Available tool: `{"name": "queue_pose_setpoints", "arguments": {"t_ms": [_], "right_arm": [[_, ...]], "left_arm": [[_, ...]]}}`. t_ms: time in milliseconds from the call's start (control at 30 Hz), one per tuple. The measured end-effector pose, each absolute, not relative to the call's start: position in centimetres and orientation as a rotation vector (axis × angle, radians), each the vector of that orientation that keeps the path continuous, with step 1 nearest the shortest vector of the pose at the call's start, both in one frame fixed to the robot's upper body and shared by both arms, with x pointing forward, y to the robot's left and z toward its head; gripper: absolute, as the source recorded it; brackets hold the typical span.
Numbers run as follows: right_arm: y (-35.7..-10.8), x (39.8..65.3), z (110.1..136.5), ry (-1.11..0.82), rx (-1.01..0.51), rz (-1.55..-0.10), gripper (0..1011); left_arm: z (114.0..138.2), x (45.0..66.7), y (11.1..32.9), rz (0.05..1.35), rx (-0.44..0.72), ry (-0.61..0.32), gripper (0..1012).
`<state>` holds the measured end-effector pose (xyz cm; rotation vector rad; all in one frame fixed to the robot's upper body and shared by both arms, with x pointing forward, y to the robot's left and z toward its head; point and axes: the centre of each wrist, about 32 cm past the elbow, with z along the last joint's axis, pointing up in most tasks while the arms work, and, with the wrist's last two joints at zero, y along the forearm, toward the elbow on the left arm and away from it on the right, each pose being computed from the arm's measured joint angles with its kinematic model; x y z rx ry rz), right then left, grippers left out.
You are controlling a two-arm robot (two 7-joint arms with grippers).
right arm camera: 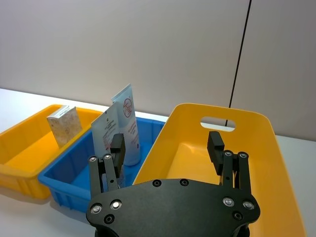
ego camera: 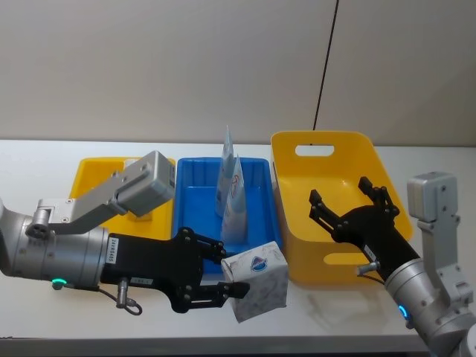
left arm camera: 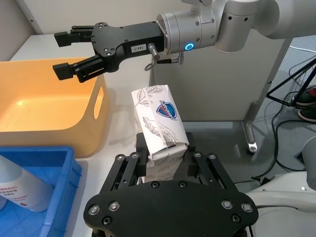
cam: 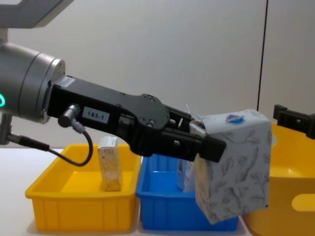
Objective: Bimanual collaborative sorting of washing and personal care products
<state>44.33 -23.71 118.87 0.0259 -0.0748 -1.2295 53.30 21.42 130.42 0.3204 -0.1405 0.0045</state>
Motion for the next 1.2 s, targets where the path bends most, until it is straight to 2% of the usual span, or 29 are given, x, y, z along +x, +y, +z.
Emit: {"name": "queue_pose_setpoints", "arguments": {"t_ms": [533,1200], "right_arm": [[-24.2,44.5,118.8,-0.082,0.013,-1.191,1002],[-28.3,45.7,119.0,-0.123,-0.054,-0.93,1002]], "left_arm": [[130.3,53.4,21.4,0.007,0.318,-0.14,382],[130.2,53.4,21.4,0.009,0.317,-0.14,382]]}}
